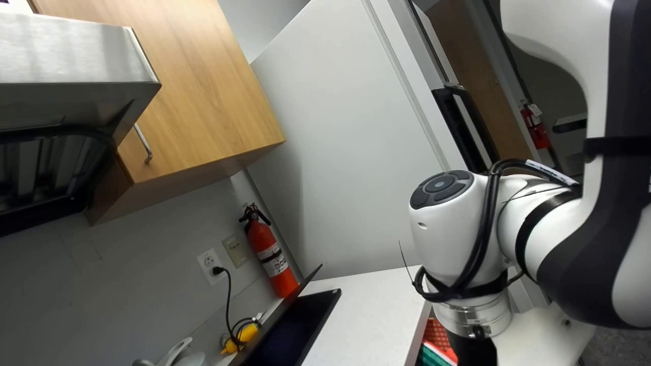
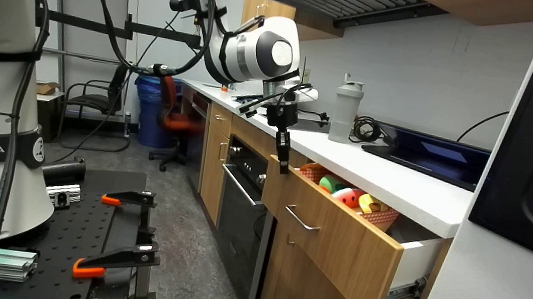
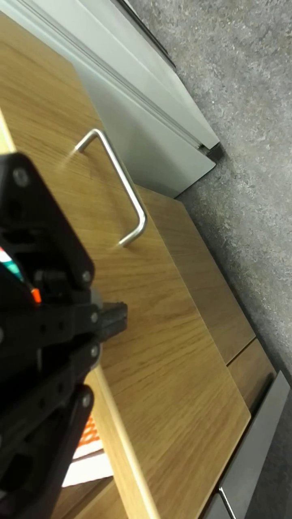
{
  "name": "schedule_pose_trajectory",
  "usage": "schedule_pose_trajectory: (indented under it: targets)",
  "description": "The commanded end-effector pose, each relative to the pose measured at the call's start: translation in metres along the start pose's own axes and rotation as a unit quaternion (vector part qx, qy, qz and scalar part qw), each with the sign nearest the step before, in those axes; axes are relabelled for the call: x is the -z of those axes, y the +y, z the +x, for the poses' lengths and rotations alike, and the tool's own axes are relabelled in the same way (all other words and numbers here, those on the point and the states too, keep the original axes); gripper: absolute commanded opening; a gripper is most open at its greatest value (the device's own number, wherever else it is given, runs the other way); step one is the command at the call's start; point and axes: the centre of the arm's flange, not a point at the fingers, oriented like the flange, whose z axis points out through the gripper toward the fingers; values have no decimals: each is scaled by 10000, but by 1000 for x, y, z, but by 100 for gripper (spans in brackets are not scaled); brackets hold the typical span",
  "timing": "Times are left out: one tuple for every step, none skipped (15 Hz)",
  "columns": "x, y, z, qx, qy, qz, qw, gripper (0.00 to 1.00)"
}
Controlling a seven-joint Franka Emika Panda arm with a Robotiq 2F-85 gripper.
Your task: Open the drawer fully, pick up the carton box and put it in the drawer and close the drawer
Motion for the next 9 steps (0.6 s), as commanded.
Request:
schedule_pose_trajectory:
  targets:
    - [8,-5,-10,76,205,142,9997,0]
    - [11,-4,-16,117,197,124,9997,0]
    - [13,-5,-21,151,199,93,9996,0]
    - [16,-4,-28,196,192,54,9996,0]
    - [19,-4,-34,255,170,3,9995,0]
    - [23,-3,-43,330,106,-61,9994,0]
    - [27,-1,-52,365,53,-110,9993,0]
    - [31,1,-61,419,-43,-117,9990,0]
    - [35,3,-70,449,-111,-148,9988,0]
